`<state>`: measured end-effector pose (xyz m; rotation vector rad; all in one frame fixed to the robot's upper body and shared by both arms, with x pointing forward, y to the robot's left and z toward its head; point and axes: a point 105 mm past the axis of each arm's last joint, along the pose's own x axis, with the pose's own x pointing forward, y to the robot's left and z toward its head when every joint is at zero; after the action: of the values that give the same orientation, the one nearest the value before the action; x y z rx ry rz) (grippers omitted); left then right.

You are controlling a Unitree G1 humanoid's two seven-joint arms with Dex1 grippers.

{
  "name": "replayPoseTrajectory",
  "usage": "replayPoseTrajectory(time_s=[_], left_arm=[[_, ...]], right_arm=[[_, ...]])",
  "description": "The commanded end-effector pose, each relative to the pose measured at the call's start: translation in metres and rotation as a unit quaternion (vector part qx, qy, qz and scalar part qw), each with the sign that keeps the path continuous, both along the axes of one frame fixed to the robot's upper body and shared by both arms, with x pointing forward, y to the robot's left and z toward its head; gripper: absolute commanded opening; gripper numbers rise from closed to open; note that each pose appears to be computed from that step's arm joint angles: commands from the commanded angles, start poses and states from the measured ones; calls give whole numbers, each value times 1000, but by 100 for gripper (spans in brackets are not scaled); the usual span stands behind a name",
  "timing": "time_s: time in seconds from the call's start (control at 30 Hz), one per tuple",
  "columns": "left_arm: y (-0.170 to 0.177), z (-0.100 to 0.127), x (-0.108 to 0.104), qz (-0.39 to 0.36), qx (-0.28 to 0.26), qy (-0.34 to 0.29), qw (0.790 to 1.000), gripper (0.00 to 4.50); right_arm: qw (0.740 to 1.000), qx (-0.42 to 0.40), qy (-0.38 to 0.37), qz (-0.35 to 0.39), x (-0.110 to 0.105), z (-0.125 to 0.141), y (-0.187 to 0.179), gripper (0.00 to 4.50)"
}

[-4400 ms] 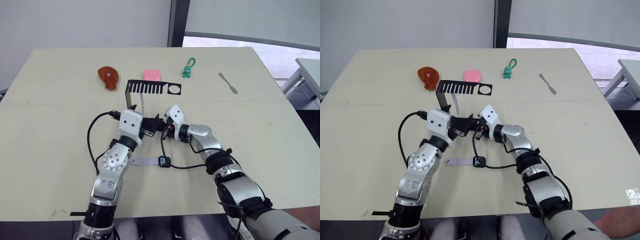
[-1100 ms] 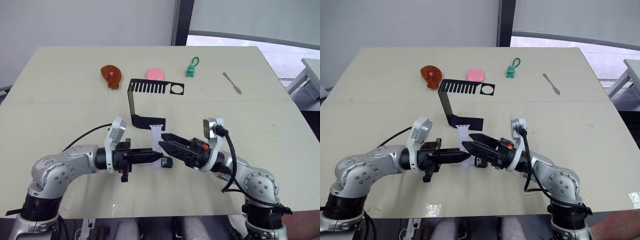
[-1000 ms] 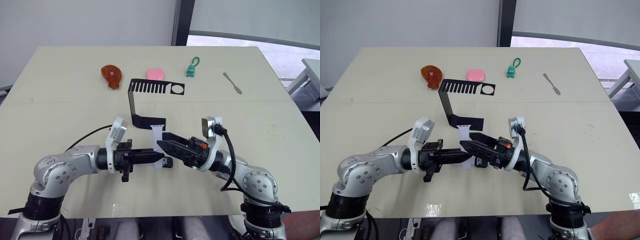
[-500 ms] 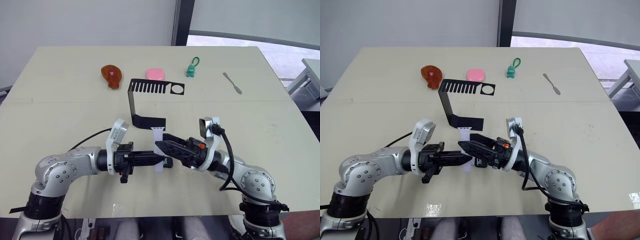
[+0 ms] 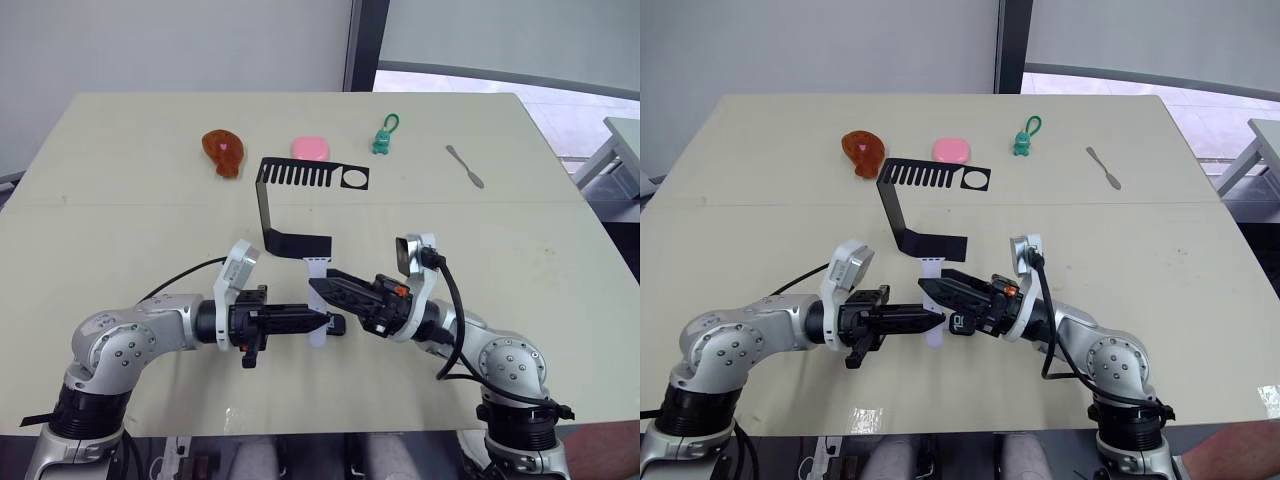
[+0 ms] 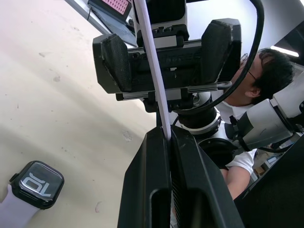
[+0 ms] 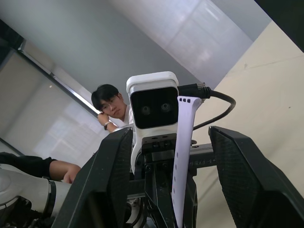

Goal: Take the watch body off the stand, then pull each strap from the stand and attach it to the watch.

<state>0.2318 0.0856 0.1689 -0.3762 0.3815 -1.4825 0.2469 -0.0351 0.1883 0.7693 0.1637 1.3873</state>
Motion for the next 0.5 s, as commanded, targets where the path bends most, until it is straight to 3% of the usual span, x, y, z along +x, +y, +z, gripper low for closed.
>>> replayPoseTrajectory(time_s=[0.03,0.07,0.2,0.5], left_arm=[[-1,4,-5,-12,-4,-16,1000,0],[-2,4,-5,-13,-3,-18,1000,0],[-2,4,-5,-13,-2,-23,1000,0],[-1,4,-6,-10,-4,-23,1000,0]], right_arm=[[1000,9,-13,1,-1,6,3,271],[1000,9,-14,1,-1,6,3,271],[1000,10,-15,2,0,6,4,141],[1000,17,-13,-6,3,6,4,141]])
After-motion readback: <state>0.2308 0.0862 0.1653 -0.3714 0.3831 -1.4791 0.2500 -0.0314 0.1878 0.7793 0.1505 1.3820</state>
